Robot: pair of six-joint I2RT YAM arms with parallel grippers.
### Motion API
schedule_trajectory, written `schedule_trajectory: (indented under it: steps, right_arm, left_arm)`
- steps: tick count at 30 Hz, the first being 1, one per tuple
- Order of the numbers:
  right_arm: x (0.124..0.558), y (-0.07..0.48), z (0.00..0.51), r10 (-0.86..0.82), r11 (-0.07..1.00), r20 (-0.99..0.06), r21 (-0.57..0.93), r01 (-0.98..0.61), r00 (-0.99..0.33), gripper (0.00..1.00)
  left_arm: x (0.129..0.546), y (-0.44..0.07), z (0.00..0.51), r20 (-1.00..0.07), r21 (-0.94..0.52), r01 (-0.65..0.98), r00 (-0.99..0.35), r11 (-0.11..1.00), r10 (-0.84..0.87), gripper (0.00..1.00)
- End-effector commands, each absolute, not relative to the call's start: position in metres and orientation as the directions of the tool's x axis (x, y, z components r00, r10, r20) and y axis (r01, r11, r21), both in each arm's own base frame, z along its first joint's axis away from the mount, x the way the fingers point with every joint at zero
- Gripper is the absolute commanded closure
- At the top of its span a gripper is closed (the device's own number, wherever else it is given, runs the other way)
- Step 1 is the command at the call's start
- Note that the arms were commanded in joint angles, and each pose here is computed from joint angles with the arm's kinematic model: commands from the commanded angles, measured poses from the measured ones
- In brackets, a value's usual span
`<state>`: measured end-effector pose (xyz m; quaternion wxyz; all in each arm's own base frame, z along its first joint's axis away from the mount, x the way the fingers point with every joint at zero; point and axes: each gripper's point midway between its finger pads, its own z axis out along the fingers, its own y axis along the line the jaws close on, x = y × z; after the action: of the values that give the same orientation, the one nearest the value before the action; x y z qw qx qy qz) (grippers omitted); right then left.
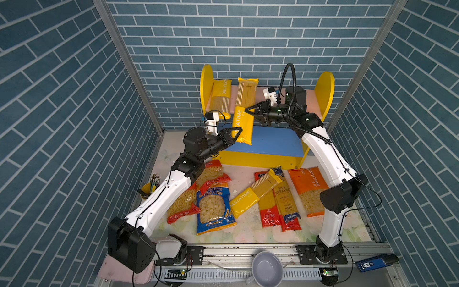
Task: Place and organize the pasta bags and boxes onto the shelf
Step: 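Push the pack beside the first pack with the right gripper while the left steadies it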
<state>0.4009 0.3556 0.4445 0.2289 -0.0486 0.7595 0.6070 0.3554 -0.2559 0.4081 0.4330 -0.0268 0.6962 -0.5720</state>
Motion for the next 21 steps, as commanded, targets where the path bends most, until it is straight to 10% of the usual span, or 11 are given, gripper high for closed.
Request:
schedule_trajectory:
  steps: [1,21]
  right_arm:
    - [0.39,0.347,0.497,0.276,0.174,-0.497,0.868,-0.466,-0.822,0.71]
    - [0.376,0.338,0.462,0.295,0.342,-0.541,0.83,-0.441,-0.788,0.41]
  left_arm:
    - [0.346,-0.245,0.449,-0.571,-0.809,0.501,-0.547,0.307,-0.612,0.85]
    - [0.354,-0.241,0.477,-0.514,-0.834,0.456,-0.438,0.311,-0.737,0.91]
